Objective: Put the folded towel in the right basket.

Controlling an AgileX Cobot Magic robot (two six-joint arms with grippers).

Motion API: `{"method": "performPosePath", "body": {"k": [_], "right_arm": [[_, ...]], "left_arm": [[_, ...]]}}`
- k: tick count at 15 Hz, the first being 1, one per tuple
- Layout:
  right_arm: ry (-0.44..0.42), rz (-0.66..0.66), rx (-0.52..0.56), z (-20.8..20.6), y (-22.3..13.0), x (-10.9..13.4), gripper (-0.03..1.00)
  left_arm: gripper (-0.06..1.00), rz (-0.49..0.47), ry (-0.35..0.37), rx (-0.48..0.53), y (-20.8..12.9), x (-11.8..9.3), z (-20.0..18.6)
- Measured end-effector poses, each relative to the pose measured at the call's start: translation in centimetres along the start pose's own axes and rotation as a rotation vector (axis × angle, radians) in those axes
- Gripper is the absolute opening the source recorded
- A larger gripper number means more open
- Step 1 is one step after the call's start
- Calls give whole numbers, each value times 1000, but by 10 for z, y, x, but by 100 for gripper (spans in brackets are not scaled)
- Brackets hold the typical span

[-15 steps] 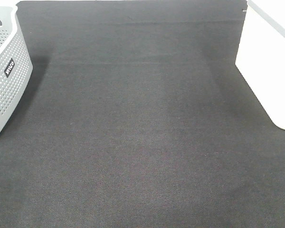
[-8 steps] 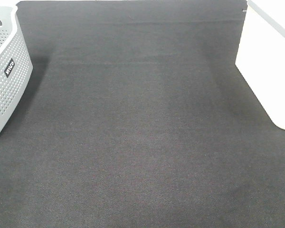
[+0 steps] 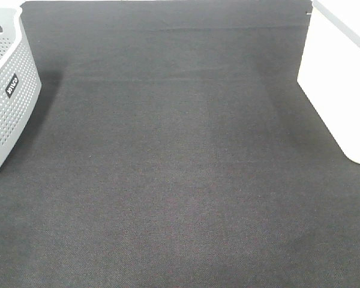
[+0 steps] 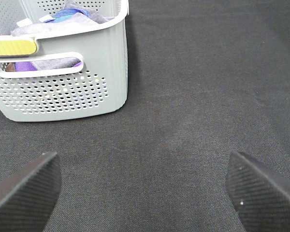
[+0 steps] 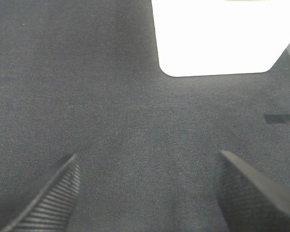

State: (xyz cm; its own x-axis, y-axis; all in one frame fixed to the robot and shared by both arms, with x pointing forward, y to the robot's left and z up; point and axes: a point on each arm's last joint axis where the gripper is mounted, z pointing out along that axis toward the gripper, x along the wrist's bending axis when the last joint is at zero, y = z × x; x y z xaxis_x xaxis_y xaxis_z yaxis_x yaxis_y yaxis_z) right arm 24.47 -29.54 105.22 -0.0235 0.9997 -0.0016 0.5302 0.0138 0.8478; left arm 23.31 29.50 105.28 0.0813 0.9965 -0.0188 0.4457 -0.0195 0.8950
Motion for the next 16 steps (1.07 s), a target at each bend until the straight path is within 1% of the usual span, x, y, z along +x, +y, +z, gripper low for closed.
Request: {"method": "performPosePath", "body": {"k": [11,14,16], "right_arm": [[0,0,-1,0,0,0,73],[-1,-2,-75,-9,-6,1,73],[-1,-2,-86,-10,-7,1,73]], "left_arm": [[88,0,0,0,0,0,0],[88,0,0,0,0,0,0],[88,0,0,0,0,0,0]]}}
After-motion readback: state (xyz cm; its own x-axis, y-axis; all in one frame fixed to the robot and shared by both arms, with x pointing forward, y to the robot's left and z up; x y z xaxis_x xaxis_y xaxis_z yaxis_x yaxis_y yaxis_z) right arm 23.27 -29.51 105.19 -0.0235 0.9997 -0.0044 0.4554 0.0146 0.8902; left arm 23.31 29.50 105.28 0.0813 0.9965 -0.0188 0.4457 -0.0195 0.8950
